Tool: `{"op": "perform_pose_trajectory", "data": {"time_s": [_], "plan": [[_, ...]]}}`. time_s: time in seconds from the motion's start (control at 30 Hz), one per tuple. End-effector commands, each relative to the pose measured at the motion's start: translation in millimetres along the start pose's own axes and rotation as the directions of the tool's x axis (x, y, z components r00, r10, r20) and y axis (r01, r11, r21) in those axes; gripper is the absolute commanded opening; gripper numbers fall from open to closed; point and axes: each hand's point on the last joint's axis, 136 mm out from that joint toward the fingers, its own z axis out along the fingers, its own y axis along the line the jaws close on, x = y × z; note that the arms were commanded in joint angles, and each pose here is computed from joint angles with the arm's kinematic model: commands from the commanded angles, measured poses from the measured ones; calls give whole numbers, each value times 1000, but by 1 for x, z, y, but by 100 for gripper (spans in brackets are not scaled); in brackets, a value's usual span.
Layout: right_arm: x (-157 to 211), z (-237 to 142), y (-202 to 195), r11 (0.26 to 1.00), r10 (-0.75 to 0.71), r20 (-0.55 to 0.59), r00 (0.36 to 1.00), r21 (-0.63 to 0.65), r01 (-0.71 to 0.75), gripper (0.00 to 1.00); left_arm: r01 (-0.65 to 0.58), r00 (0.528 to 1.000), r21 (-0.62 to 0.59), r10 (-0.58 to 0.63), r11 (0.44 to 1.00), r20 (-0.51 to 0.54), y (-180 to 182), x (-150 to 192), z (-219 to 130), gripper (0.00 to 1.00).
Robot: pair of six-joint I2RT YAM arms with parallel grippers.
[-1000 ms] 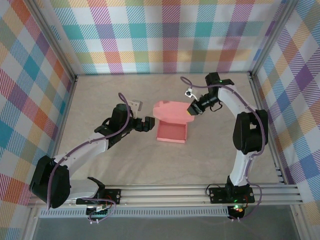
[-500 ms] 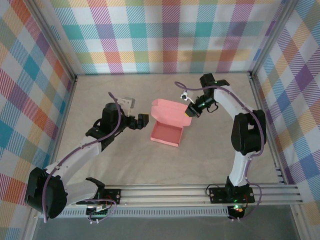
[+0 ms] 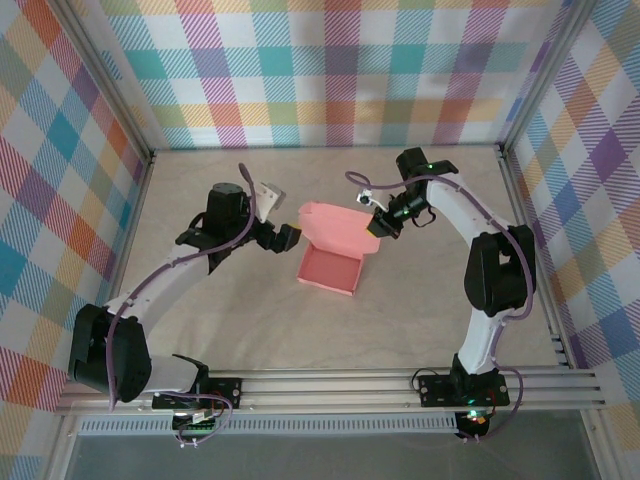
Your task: Fold the paper box
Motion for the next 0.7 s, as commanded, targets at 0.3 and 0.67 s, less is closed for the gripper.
{"op": "perform_pose_trajectory", "data": {"time_s": [0.3,0.67], "plan": [[-18,-14,34,992,-111,61,992,-48,114,0,-268,900,330,358,905,-251,-17,23,7,87],[-20,-15,40,991,-109,77,991,-70,114,0,-245,884,455,390,856,-258,-13,6,9,43]]}}
